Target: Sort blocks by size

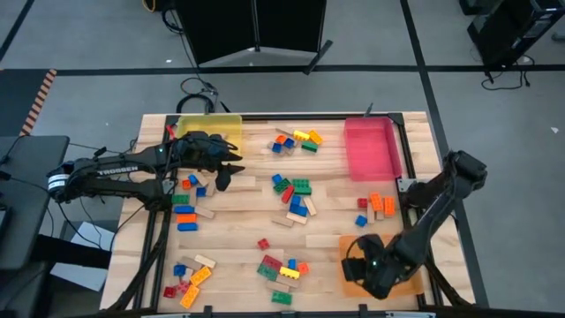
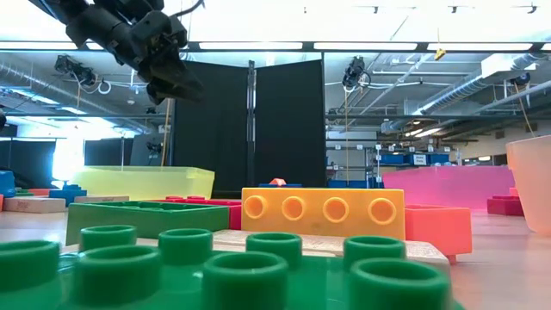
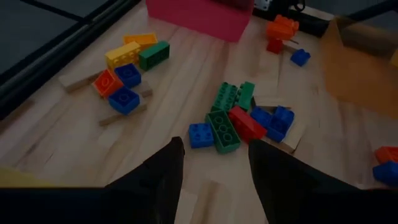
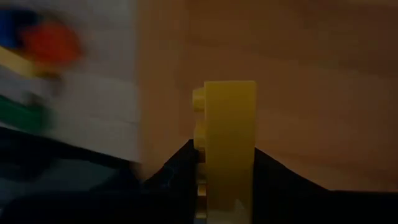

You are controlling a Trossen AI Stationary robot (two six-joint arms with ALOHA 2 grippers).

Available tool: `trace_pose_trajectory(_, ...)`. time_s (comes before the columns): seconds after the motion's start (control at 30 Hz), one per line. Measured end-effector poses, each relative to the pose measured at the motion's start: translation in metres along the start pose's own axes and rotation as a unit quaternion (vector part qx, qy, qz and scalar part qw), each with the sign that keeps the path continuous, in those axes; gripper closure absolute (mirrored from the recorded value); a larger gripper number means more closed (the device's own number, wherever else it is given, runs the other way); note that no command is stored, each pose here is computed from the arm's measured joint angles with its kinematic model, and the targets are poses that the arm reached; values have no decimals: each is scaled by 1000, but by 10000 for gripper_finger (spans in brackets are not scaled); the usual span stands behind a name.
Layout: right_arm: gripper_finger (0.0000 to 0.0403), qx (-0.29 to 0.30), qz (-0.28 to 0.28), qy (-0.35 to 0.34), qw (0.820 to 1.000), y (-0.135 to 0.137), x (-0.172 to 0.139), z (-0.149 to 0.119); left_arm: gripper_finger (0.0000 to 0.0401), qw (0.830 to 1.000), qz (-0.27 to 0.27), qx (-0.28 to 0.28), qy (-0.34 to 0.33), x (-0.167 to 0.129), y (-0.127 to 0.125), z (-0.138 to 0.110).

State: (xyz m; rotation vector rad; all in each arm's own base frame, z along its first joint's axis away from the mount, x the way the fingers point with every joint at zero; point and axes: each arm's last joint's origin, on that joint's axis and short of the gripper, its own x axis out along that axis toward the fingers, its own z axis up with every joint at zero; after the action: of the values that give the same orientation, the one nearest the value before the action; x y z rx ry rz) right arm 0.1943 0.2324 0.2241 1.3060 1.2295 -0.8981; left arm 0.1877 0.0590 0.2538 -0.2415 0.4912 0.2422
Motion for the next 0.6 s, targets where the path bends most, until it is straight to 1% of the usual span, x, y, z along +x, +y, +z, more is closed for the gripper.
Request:
trace_pose_trajectory(0.07,298,-25,-24,1,999,-8,7,-9,213,1000,0,3,1,0,0,0)
trace_pose_trajectory(0.17,298,-54,-43,-5,998,-22,10,-18,213,1000,0,13,1,0,0,0)
trace_pose_trajectory(0.3,298,-83,-61,-16,995,-45,15,-20,213,1000,0,13,1,0,0,0)
trace_pose_trajectory(0.43,298,-119,-65,-12,991,-67,22,-18,213,1000,0,13,1,0,0,0)
trace_pose_trajectory(0.53,296,-134,-52,-5,990,-80,27,-15,213,1000,-1,14,1,0,0,0)
trace_pose_trajectory(0.6,286,-141,-42,-8,989,-85,31,-11,213,1000,-1,11,1,0,0,0)
